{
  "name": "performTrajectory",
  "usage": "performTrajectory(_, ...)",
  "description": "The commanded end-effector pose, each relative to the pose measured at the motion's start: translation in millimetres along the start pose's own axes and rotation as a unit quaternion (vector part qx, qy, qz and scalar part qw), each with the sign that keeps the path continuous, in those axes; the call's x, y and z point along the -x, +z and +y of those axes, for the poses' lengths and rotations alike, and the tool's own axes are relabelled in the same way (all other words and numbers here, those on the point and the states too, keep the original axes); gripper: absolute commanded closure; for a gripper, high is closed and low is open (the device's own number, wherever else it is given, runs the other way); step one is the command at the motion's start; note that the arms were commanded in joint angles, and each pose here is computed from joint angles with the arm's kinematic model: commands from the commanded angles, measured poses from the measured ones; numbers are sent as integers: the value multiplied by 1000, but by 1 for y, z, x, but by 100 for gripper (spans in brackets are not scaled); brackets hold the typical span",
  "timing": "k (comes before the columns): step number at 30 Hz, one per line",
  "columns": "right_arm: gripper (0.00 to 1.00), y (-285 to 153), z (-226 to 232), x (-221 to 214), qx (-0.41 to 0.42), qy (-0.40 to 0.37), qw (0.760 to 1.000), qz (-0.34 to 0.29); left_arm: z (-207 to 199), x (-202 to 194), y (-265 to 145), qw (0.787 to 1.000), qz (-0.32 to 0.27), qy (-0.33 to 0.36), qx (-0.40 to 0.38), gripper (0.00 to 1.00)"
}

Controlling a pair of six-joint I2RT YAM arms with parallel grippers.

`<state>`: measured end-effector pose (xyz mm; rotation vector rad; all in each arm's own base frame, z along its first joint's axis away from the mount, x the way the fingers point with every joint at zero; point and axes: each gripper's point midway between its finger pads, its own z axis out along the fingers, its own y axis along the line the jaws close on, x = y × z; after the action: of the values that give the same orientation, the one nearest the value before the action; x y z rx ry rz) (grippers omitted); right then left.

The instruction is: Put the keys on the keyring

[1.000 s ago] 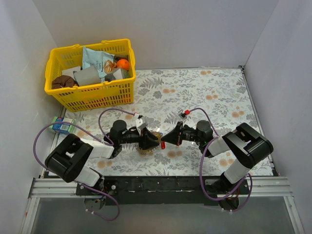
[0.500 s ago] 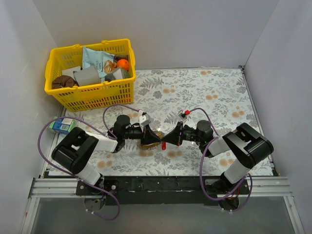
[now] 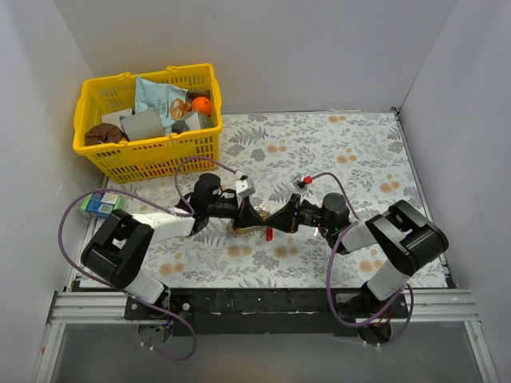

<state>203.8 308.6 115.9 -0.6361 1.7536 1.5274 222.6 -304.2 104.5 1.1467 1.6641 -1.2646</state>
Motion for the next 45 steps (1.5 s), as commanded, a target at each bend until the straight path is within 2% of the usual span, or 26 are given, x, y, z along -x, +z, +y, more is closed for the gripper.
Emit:
performTrajectory(1,73,9,40,52,78,-115,988,-70,18,14,-6,998,36,42,43,100)
performTrajectory(6,64,8,30,55,50,-101,991,-67,25,19,-13,994,66,53,68,100)
performTrajectory(13,58,9,16,51,16,-82,995,-46,25,35,-19,992,55,65,88,100)
performTrajectory(19,57,10,9,49,-4,-87,996,-28,28,48,-22,990,45,78,105,100)
performTrajectory(25,57,13,6,50,-10,-85,996,-16,34,51,-28,986,73,96,117,100)
performTrajectory(30,57,19,4,45,-3,-37,999,9,33,52,-30,985,83,97,120,100)
performTrajectory(35,57,28,2,43,-4,50,998,31,33,52,-31,984,82,96,122,100)
performTrajectory(45,59,29,-3,38,-28,107,993,47,35,55,-32,984,78,94,129,100)
